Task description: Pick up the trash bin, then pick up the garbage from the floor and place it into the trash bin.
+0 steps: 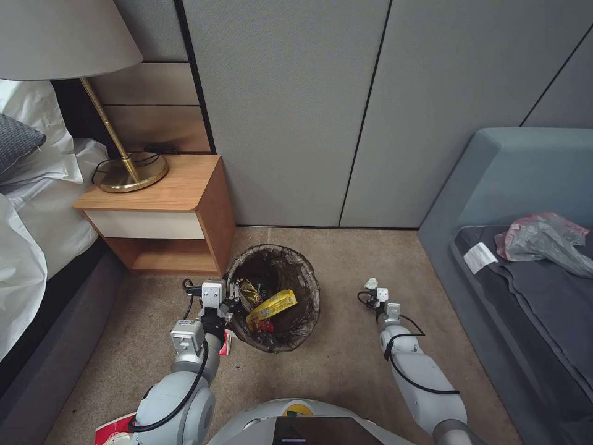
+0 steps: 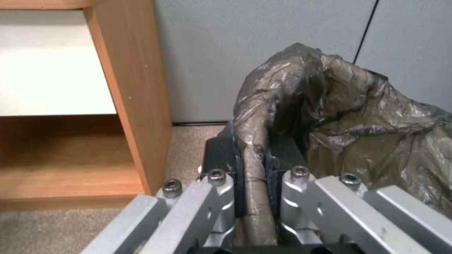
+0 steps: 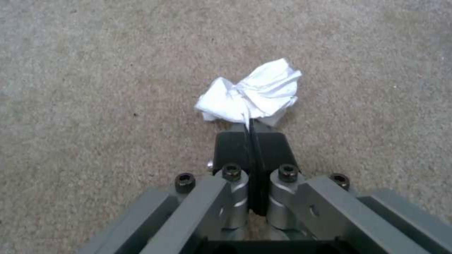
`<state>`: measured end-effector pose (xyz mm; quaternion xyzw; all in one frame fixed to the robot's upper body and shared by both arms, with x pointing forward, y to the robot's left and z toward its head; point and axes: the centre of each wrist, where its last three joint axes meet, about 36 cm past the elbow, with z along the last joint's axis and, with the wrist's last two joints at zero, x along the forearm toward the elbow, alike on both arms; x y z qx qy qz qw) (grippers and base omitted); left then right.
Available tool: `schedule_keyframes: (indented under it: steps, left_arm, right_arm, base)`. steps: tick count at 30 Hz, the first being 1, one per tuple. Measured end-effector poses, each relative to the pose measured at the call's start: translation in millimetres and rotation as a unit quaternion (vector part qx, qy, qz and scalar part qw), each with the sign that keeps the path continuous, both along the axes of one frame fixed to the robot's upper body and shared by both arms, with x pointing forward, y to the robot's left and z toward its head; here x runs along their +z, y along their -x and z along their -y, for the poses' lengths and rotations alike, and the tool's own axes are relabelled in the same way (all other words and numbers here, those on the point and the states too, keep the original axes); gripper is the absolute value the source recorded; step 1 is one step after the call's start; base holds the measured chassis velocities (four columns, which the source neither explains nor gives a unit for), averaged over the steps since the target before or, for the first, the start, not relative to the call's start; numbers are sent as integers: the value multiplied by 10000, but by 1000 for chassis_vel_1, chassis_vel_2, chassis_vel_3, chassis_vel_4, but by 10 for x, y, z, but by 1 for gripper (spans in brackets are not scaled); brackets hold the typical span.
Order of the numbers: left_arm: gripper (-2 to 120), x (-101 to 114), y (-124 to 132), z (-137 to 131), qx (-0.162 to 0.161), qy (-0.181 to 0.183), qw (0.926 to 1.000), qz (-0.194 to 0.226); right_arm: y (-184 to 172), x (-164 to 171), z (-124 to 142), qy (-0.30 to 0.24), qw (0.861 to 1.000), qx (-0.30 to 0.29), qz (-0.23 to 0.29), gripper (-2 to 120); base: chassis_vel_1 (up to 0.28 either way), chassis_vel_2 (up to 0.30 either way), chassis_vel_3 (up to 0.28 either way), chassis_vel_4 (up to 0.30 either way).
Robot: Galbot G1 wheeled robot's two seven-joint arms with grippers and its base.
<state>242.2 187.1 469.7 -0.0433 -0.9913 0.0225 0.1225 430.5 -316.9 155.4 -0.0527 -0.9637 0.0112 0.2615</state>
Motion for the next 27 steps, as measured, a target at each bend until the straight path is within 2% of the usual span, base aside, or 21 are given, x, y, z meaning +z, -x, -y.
schedule_keyframes:
  steps: [15, 19, 21, 22, 23, 26, 27]
  left_arm:
    - [7, 0, 0, 0, 0, 1, 10000, 0]
    - [7, 0, 0, 0, 1, 0, 10000, 0]
    - [7, 0, 0, 1, -2, 2, 10000, 0]
    - [7, 1, -1, 1, -1, 2, 10000, 2]
    - [7, 1, -1, 1, -1, 2, 10000, 2]
    - [7, 0, -1, 0, 0, 1, 10000, 1]
    - [7, 0, -1, 0, 0, 1, 10000, 1]
  right_arm:
    - [31, 52, 52, 34, 9999, 48, 155, 0]
    - [68, 257, 23, -20, 9983, 108, 572, 0]
    - [141, 532, -47, -178, 9906, 306, 1319, 0]
    - [215, 738, -90, -288, 9749, 703, 2091, 0]
    - [215, 738, -90, -288, 9749, 703, 2091, 0]
    - [368, 997, -146, -540, 9472, 1231, 2910, 0]
    - [368, 997, -146, -540, 9472, 1231, 2910, 0]
  base:
    - [0, 0, 0, 0]
    - [0, 0, 0, 0]
    - [0, 0, 0, 0]
    - [0, 0, 0, 0]
    - [0, 0, 0, 0]
    - [0, 0, 0, 0]
    - [0, 0, 0, 0]
